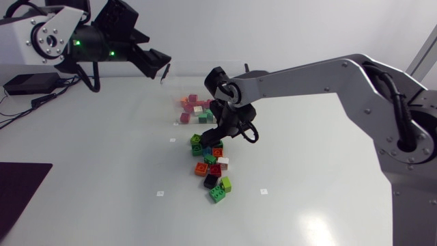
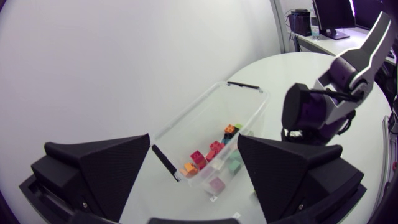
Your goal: Place the duplo bricks in the container
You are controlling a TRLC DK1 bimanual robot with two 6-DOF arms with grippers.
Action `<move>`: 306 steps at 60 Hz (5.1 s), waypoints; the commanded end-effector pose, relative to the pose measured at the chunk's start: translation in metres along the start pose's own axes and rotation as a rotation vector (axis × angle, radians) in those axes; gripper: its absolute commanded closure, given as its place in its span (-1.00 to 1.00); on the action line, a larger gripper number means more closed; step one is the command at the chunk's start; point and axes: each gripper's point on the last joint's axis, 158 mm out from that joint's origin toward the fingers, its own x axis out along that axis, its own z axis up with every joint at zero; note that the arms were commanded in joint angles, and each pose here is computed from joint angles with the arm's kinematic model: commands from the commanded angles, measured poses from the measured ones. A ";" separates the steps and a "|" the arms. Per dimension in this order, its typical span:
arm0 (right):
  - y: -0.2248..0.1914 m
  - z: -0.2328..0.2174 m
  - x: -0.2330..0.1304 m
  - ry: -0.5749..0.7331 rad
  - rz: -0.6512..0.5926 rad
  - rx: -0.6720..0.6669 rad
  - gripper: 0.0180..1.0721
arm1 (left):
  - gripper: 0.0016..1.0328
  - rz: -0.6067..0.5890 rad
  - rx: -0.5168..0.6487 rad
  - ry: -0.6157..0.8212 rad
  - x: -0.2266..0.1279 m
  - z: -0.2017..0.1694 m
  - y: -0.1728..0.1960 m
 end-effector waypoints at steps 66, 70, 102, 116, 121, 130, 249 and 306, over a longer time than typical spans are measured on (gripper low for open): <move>-0.008 -0.019 0.015 0.075 -0.016 0.007 0.38 | -0.90 -0.312 0.222 0.230 -0.024 -0.123 -0.125; -0.011 -0.020 0.007 0.064 -0.017 0.009 0.38 | -0.90 -0.341 0.235 0.250 -0.020 -0.135 -0.133; -0.041 -0.007 -0.086 -0.100 -0.013 0.046 0.38 | -0.90 -0.527 0.292 0.342 0.028 -0.198 -0.196; -0.047 0.003 -0.113 -0.154 0.001 0.059 0.38 | -0.90 -0.539 0.305 0.343 0.047 -0.204 -0.197; -0.049 0.008 -0.122 -0.177 0.004 0.065 0.38 | -0.90 -0.547 0.308 0.348 0.057 -0.209 -0.198; -0.053 0.019 -0.141 -0.221 0.021 0.076 0.38 | -0.89 -0.551 0.295 0.342 0.074 -0.210 -0.195; -0.101 0.162 -0.104 -0.358 0.017 0.173 -0.26 | 0.35 -0.536 0.221 0.198 -0.016 -0.119 -0.153; -0.081 0.076 -0.166 -0.316 0.002 0.127 -0.88 | 0.34 -0.287 -0.022 0.067 0.066 -0.032 -0.055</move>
